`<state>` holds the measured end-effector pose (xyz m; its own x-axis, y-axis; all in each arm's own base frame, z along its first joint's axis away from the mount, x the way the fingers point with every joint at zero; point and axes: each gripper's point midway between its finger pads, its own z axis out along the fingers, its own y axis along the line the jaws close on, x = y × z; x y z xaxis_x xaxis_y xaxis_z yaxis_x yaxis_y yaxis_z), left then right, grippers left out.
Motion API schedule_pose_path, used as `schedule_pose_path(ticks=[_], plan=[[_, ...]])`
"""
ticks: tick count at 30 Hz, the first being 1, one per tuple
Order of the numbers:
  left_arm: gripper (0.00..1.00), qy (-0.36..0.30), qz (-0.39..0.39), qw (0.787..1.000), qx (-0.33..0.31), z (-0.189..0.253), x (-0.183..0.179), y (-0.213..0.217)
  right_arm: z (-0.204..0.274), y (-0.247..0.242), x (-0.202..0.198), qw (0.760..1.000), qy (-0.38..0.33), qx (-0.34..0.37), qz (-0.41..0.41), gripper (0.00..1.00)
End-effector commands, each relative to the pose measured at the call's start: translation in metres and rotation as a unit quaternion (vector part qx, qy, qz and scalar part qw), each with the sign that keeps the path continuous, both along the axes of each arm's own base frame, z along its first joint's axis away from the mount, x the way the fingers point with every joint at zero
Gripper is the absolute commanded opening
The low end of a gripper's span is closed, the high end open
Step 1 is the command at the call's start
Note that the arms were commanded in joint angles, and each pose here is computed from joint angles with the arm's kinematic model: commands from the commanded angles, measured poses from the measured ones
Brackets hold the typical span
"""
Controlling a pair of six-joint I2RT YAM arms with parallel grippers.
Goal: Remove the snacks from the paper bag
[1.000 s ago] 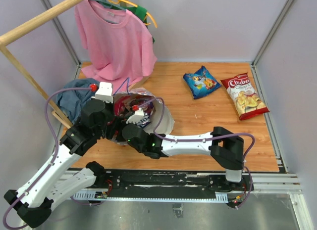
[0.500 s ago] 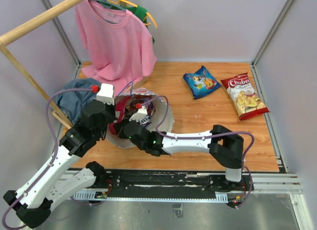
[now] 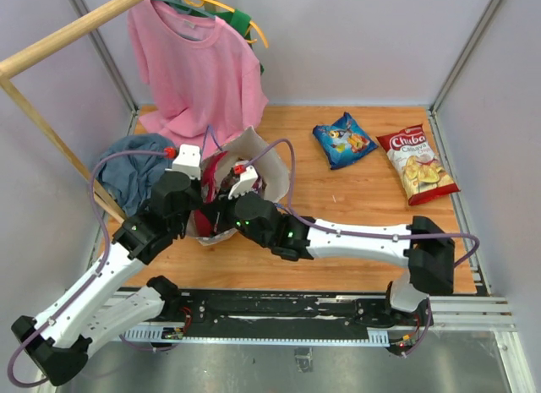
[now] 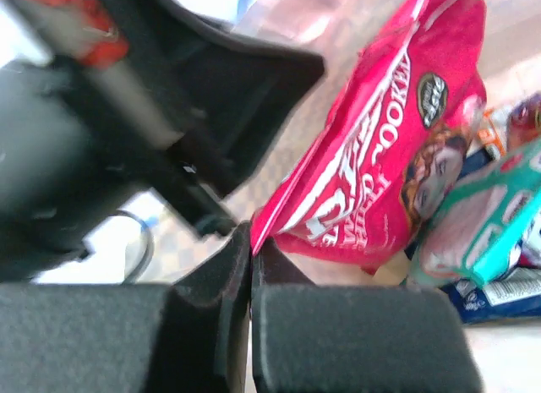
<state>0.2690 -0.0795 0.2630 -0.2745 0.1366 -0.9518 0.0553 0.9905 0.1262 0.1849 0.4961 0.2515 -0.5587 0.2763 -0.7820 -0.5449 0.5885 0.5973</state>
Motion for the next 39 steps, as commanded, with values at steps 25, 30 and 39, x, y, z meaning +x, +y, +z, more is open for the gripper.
schedule_pose_path(ticks=[25,30,39], plan=[[0.01,0.009,0.043,0.999,0.006,-0.018,0.008,0.006,0.346,-0.208,-0.01,0.906,-0.4,0.048,-0.127,0.01],[0.01,0.006,0.046,0.999,0.003,-0.022,0.008,0.007,0.357,-0.271,-0.005,0.888,-0.415,0.018,-0.199,0.01],[0.01,0.004,0.042,0.999,0.002,-0.028,0.008,0.006,0.25,-0.371,0.007,0.894,-0.315,-0.083,-0.307,0.01]])
